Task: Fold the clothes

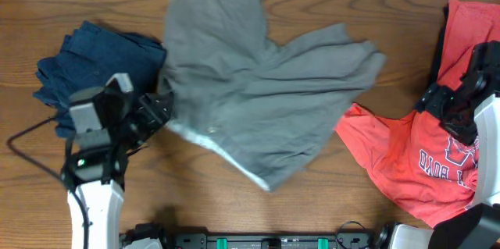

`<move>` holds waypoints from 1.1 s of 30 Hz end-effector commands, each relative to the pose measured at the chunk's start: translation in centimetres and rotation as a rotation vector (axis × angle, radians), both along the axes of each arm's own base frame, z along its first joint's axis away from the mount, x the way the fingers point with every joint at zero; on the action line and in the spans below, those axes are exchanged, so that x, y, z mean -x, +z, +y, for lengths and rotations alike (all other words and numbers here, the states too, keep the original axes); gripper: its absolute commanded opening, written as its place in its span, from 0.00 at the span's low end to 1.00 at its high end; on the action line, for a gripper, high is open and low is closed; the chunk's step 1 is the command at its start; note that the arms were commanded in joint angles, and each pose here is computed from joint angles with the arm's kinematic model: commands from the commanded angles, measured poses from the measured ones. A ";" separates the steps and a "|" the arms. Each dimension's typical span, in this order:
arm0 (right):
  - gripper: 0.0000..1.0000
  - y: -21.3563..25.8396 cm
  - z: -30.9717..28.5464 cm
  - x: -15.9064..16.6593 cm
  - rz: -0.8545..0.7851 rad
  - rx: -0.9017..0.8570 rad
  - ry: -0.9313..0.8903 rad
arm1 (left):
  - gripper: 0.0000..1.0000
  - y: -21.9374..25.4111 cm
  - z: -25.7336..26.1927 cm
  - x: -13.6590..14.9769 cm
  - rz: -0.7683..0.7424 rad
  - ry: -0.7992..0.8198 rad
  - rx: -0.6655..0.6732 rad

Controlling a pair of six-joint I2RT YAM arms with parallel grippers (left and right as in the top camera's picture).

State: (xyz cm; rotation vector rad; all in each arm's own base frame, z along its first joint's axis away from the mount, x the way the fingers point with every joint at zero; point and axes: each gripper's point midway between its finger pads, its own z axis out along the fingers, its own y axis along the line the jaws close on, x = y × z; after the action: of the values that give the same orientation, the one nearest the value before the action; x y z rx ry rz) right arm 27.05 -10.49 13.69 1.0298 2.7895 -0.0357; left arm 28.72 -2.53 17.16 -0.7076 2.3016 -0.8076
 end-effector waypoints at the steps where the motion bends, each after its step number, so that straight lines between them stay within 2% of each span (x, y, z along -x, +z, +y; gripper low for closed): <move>1: 0.19 -1.5 1.2 0.1 0.009 -0.066 0.057 | 0.98 -0.4 -0.6 1.2 0.051 -0.033 0.003; 2: 0.01 -1.9 1.4 0.1 0.009 -0.075 0.058 | 0.98 -1.1 -1.1 2.0 0.097 -0.046 0.013; 7: 0.01 -4.7 4.3 0.1 -0.027 -0.220 0.125 | 0.98 -3.5 -4.5 4.8 0.241 -0.166 0.030; 10: 0.01 -6.0 8.6 -0.4 -0.108 -0.408 0.268 | 0.98 -4.3 -6.8 5.6 0.270 -0.264 0.021; 13: 0.01 -7.6 10.9 0.0 -0.122 -0.477 0.330 | 1.00 -4.9 -9.2 6.2 0.282 -0.369 0.007; 21: 0.04 -11.6 13.4 0.9 -0.109 -0.465 0.427 | 0.99 -7.3 -16.0 7.6 0.321 -0.612 -0.016; 30: 0.07 -15.2 10.3 2.7 0.043 -0.304 0.348 | 0.98 -11.7 -22.8 8.8 0.351 -0.791 -0.032; 33: 0.17 -16.8 8.5 3.8 0.136 -0.232 0.284 | 0.98 -13.9 -24.0 9.6 0.409 -0.808 -0.037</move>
State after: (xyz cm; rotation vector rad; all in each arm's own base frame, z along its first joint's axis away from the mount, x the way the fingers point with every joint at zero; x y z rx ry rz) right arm 25.24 0.57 -0.68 0.5835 2.9961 0.5246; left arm 20.16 -26.19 5.22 0.1749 2.9258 -1.0501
